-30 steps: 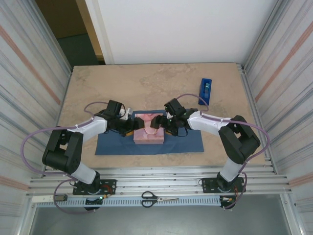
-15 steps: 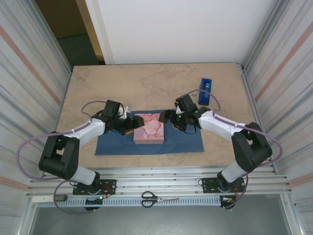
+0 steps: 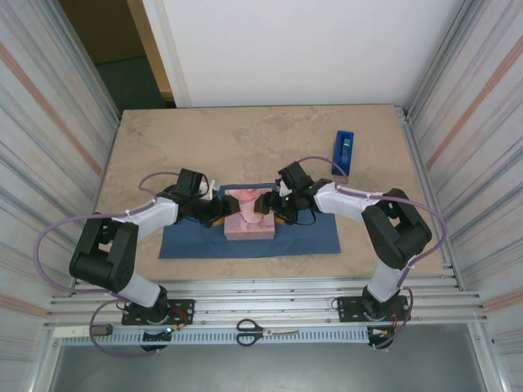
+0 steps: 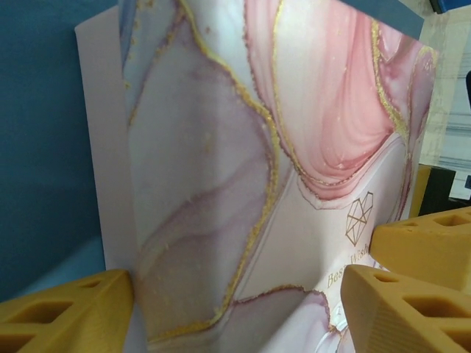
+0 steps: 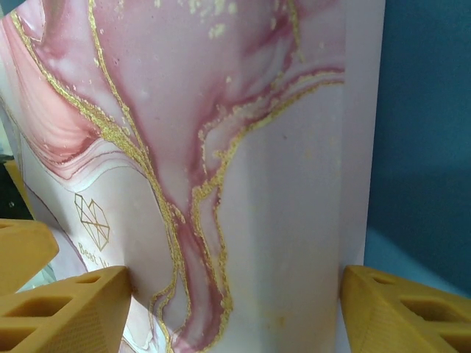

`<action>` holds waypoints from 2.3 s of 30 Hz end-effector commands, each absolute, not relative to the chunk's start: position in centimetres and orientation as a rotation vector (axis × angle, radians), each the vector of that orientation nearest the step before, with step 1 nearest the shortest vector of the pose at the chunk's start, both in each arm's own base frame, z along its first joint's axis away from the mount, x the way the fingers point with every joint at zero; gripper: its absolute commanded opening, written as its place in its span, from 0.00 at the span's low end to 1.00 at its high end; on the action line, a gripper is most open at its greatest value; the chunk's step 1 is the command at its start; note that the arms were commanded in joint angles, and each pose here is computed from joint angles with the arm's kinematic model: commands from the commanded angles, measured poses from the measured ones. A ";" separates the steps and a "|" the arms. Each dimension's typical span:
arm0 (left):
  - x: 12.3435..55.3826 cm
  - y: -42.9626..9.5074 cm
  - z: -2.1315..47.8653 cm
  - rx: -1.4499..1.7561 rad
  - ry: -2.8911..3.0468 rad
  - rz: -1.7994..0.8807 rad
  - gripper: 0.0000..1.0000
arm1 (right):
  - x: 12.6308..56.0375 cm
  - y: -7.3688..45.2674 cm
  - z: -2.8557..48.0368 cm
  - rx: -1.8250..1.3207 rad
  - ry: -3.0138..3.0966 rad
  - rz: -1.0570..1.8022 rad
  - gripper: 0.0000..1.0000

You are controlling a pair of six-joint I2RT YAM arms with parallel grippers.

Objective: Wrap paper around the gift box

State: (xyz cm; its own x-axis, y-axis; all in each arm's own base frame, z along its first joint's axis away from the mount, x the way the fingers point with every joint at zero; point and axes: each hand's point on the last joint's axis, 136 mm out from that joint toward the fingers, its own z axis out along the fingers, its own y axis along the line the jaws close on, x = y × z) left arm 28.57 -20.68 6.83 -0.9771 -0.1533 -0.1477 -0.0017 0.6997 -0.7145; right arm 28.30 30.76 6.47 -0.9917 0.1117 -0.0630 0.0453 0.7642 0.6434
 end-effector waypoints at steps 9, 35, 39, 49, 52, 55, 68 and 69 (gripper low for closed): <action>28.8 -21.6 7.2 -0.091 2.702 -1.195 0.73 | 28.2 30.6 6.7 0.178 2.879 1.021 0.72; 27.8 -21.4 7.6 -0.089 2.712 -1.164 0.73 | 27.3 30.1 6.4 0.226 2.889 0.959 0.69; 27.6 -21.3 7.4 -0.090 2.719 -1.165 0.73 | 27.5 30.0 6.6 0.224 2.882 0.965 0.69; 27.6 -21.3 8.1 -0.093 2.694 -1.177 0.71 | 27.4 30.0 7.0 0.225 2.871 0.968 0.67; 27.6 -21.2 8.2 -0.093 2.692 -1.166 0.71 | 27.5 30.2 7.1 0.222 2.855 0.978 0.68; 27.5 -21.0 7.8 -0.099 2.703 -1.155 0.72 | 27.6 30.4 7.2 0.221 2.855 0.988 0.68; 27.5 -20.1 8.7 -0.087 2.692 -1.091 0.85 | 28.4 28.7 9.4 0.185 2.788 0.918 0.85; 27.5 -19.9 9.0 -0.079 2.688 -1.071 0.87 | 28.6 28.4 10.0 0.167 2.761 0.898 0.87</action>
State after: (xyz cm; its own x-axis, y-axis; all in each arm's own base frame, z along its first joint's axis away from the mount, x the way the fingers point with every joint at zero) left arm 27.66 -20.51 7.70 -0.9757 -0.1497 -0.1601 0.0064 0.7106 -0.7035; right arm 28.25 29.52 7.50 -0.9785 0.1876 -0.0859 0.0989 0.7918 0.6027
